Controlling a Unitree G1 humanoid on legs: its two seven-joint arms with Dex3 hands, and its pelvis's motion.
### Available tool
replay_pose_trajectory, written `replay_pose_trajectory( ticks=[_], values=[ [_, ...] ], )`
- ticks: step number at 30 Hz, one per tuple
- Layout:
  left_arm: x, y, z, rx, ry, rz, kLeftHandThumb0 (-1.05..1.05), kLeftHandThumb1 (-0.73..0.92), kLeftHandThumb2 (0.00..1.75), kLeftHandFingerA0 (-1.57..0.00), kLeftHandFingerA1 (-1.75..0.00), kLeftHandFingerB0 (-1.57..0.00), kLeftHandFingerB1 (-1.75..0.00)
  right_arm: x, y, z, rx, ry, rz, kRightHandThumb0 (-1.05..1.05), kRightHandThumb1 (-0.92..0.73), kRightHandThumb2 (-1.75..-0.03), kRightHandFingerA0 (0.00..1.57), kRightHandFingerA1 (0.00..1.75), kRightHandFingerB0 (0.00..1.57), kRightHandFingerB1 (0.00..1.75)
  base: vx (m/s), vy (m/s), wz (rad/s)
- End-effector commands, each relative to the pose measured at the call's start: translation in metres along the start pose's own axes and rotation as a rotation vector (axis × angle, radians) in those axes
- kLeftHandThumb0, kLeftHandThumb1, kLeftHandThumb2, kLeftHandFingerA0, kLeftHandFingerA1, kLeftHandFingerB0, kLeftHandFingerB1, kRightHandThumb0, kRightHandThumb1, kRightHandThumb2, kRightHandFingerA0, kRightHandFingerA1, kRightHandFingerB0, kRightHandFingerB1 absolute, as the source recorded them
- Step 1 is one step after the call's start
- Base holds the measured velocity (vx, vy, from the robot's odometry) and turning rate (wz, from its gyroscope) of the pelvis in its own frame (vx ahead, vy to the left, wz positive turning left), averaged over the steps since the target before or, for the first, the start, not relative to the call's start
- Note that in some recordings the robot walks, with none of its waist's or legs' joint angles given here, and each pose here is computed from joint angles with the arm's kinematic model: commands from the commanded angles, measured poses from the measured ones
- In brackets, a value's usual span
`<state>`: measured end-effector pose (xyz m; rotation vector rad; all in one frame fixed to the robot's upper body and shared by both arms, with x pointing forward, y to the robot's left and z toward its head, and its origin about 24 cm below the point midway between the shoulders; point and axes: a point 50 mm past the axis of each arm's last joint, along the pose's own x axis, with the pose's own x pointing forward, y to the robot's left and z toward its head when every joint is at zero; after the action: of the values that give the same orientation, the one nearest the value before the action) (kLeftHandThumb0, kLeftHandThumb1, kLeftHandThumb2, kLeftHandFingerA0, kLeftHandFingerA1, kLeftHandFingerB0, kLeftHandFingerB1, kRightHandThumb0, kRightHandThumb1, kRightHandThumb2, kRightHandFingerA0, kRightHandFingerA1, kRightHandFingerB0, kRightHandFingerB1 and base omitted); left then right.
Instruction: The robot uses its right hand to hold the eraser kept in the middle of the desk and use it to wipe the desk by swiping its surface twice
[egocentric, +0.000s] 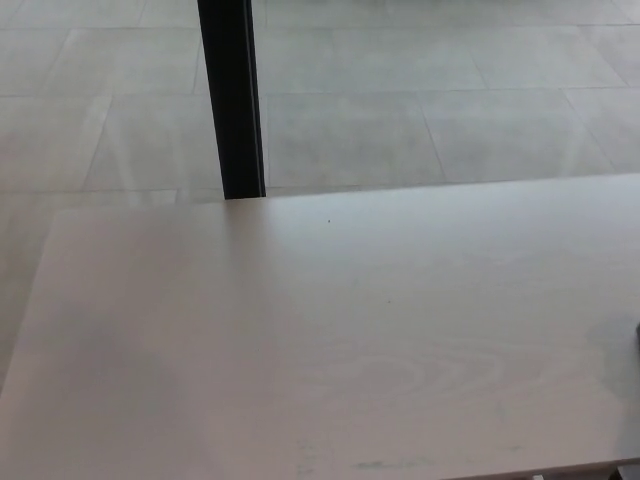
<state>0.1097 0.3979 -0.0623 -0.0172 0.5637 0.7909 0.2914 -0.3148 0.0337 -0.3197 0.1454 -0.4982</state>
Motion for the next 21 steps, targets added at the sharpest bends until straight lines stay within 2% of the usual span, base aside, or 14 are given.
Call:
replay_pose_trajectory(
  ticks=[1, 2, 3, 4, 5, 9, 10, 11, 15, 16, 21],
  values=[
    [0.000, 0.008, 0.005, -0.022, -0.033, 0.025, -0.73, 0.75, 0.63, -0.55, -0.97, -0.53, -0.80, -0.003, -0.021, -0.020, -0.047, 0.093, -0.035, -0.22, -0.48, -1.12, 0.96, 1.75, 0.83, 1.52, 0.00, 0.000, 0.00],
    [0.000, 0.008, 0.005, -0.032, -0.035, 0.025, -0.73, 0.75, 0.61, -0.55, -0.98, -0.52, -0.80, -0.002, -0.026, -0.021, -0.057, 0.100, -0.055, -0.21, -0.51, -1.08, 1.10, 1.72, 0.78, 1.46, 0.00, 0.000, 0.00],
    [0.000, 0.009, 0.006, -0.032, -0.036, 0.025, -0.72, 0.76, 0.62, -0.54, -1.00, -0.51, -0.81, -0.002, -0.032, -0.021, -0.079, 0.104, -0.063, -0.39, -0.45, -1.10, 1.23, 1.38, 1.01, 1.26, 0.00, 0.000, 0.00],
    [0.000, 0.008, 0.006, -0.022, -0.041, 0.021, -0.73, 0.76, 0.61, -0.53, -1.01, -0.51, -0.81, -0.001, -0.035, -0.021, -0.089, 0.113, -0.070, -0.32, -0.46, -1.13, 1.01, 1.75, 0.83, 1.54, 0.00, 0.000, 0.00],
    [0.000, 0.008, 0.006, -0.016, -0.038, 0.024, -0.74, 0.75, 0.62, -0.54, -1.02, -0.53, -0.83, -0.002, -0.036, -0.022, -0.091, 0.104, -0.070, -0.35, -0.44, -1.17, 1.04, 1.75, 0.86, 1.53, 0.00, 0.000, 0.00],
    [0.001, 0.006, 0.007, -0.023, -0.033, 0.015, -0.72, 0.75, 0.62, -0.55, -0.96, -0.49, -0.77, -0.004, -0.031, -0.025, -0.084, 0.103, -0.064, -0.27, -0.48, -1.04, 1.00, 1.75, 0.83, 1.55, 0.00, 0.000, 0.00],
    [0.001, 0.005, 0.007, -0.018, -0.046, 0.005, -0.75, 0.75, 0.61, -0.55, -0.99, -0.51, -0.82, -0.005, -0.023, -0.025, -0.070, 0.104, -0.044, -0.27, -0.46, -1.08, 1.01, 1.75, 0.84, 1.54, 0.00, 0.000, 0.00],
    [0.001, 0.005, 0.008, -0.018, -0.051, 0.006, -0.75, 0.75, 0.62, -0.55, -1.01, -0.52, -0.83, -0.005, -0.018, -0.024, -0.069, 0.111, -0.035, -0.27, -0.48, -1.05, 1.01, 1.75, 0.83, 1.54, 0.00, 0.000, 0.00],
    [0.001, 0.004, 0.009, -0.021, -0.055, 0.009, -0.72, 0.76, 0.61, -0.53, -0.98, -0.51, -0.79, -0.006, -0.007, -0.024, -0.044, 0.120, -0.006, -0.27, -0.48, -1.02, 1.00, 1.75, 0.84, 1.49, 0.00, 0.000, 0.00],
    [0.002, 0.005, 0.010, -0.028, -0.051, 0.014, -0.69, 0.77, 0.62, -0.53, -0.93, -0.49, -0.76, -0.007, 0.002, -0.024, -0.024, 0.120, 0.009, -0.26, -0.51, -1.05, 1.01, 1.75, 0.82, 1.49, 0.00, 0.000, 0.00],
    [0.002, 0.006, 0.008, -0.041, -0.046, 0.017, -0.72, 0.76, 0.62, -0.53, -0.97, -0.49, -0.78, -0.012, 0.036, -0.020, 0.045, 0.134, 0.052, -0.25, -0.46, -1.08, 1.01, 1.75, 0.85, 1.49, 0.00, 0.000, 0.00]
  ],
)
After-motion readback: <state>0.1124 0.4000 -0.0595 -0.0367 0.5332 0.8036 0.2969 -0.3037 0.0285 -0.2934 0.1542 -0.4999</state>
